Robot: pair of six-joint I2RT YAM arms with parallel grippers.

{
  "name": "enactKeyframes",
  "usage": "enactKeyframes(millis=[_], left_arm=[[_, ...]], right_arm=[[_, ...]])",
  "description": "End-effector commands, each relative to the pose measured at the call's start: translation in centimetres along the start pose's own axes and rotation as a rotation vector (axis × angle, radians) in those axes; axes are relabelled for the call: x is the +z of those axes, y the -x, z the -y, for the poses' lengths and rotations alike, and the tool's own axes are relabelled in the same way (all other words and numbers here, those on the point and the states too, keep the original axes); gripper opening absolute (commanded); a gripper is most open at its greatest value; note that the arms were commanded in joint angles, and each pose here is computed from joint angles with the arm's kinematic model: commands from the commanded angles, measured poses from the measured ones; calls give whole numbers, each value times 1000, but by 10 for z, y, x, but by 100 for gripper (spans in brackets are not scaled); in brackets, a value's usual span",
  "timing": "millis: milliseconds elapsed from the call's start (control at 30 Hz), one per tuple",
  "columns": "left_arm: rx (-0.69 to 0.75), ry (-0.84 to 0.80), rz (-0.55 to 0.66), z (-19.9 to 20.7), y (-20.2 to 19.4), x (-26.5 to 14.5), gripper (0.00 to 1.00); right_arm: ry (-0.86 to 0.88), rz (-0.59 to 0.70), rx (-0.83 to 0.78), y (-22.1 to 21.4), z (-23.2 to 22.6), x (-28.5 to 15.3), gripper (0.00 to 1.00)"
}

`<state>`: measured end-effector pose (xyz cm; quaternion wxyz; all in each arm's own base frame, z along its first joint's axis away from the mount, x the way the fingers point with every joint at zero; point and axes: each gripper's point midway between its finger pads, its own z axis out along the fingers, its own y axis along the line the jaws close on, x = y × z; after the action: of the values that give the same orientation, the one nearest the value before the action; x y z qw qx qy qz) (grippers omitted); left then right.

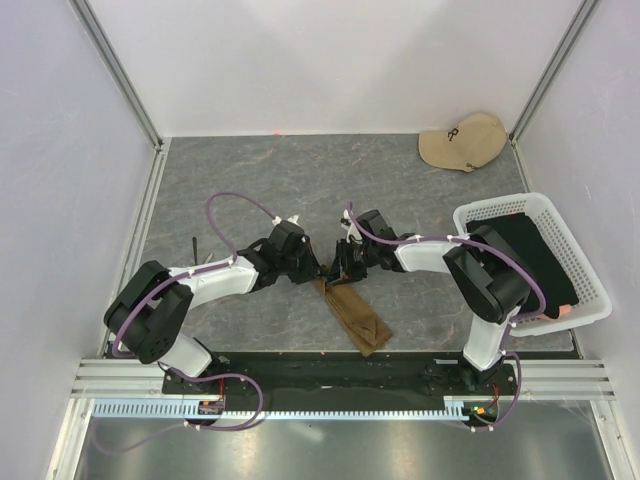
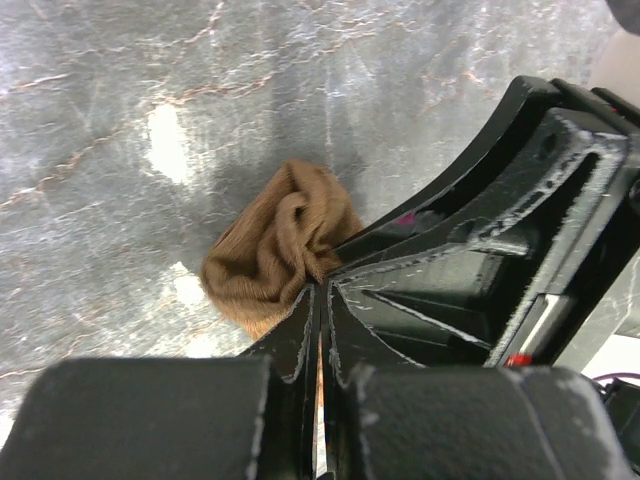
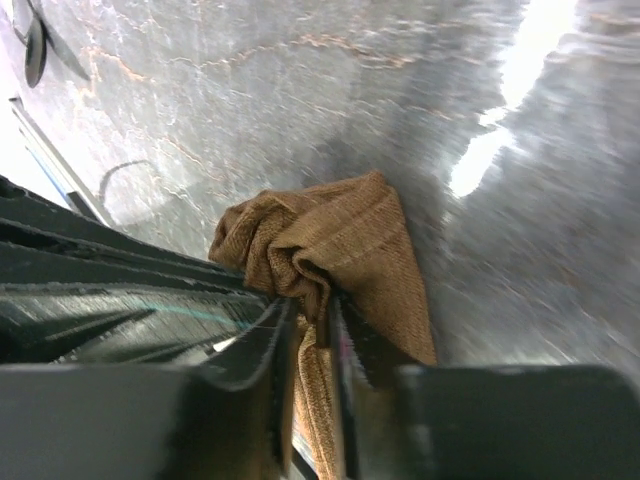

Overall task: Fold the napkin into a case and place the utensils inside
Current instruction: Grasp the top corner of the smaller rectangle folded napkin from the folded napkin.

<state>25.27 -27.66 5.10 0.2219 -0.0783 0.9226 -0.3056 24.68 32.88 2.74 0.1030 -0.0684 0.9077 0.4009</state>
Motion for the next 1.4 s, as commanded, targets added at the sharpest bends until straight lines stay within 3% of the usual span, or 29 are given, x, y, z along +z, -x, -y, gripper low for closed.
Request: enactKeyframes(millis=[0,267,533,667,800,833,1033,1167,1300,1367], left_arm=[[-12,-54,16,15,6,1,2],[0,-51,8,15,5,1,2],[16,-71,2,21,6,0,2],[17,-74,-2,21,5,2,2],[25,-88,0,26,8,5,2],[27,-91,5,27,10,6,2],[4,-200,18,58,20,-4,2],[-91,-128,-36,28,1,10,2],[-116,-143,-40,23,-1,6,2],[-102,-137,-30,22,0,4,2]], right_arm=[[-16,25,-45,6,-2,-25,32],[-23,40,-56,4,1,-43,38],[1,42,-70,14,-4,-35,31],[11,41,-80,16,-8,-29,24],[23,7,-69,6,-12,-18,2],[40,14,-59,6,-16,-15,0],[83,5,-62,-10,-28,5,0],[52,-26,-46,-3,-11,31,0],[29,-3,-63,-2,-5,23,0],[27,5,-65,-1,-8,13,5]])
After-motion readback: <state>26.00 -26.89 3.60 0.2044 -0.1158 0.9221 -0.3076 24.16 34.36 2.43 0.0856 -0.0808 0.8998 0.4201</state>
